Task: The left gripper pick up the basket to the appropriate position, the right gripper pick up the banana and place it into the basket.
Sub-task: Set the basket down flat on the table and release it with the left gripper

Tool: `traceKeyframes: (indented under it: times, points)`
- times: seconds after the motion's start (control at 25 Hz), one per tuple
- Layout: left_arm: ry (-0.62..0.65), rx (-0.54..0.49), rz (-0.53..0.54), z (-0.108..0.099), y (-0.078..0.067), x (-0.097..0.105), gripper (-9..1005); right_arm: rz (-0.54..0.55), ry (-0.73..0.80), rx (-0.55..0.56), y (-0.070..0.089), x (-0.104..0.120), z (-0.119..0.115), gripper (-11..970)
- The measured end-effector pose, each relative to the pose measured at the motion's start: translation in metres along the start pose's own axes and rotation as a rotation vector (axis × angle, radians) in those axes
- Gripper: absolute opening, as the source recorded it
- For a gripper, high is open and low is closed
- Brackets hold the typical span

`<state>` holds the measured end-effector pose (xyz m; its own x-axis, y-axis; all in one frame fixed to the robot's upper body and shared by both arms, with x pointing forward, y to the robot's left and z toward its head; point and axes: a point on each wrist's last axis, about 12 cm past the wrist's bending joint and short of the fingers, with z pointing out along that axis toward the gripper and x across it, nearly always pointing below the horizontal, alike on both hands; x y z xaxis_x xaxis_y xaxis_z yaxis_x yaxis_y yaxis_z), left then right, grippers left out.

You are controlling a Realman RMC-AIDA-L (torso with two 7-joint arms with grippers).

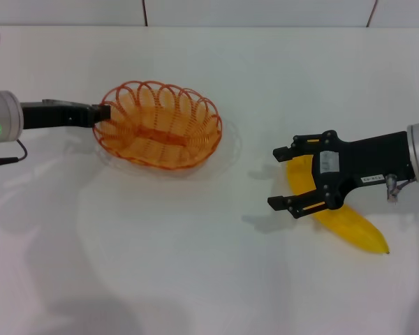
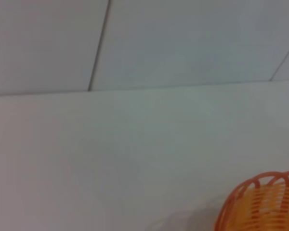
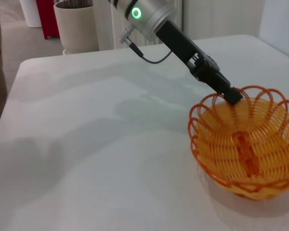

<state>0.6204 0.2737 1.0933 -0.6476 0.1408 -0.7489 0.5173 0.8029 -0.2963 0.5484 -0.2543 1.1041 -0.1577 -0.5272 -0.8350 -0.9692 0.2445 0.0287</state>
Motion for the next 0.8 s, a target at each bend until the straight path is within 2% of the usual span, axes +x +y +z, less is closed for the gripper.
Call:
traceKeyframes:
  times: [0.8]
  points:
    - [0.013, -0.01, -0.022, 0.0031, 0.0018, 0.0098, 50, 0.004, 0.01, -0.013, 0.0008, -0.0013, 0.0033, 890]
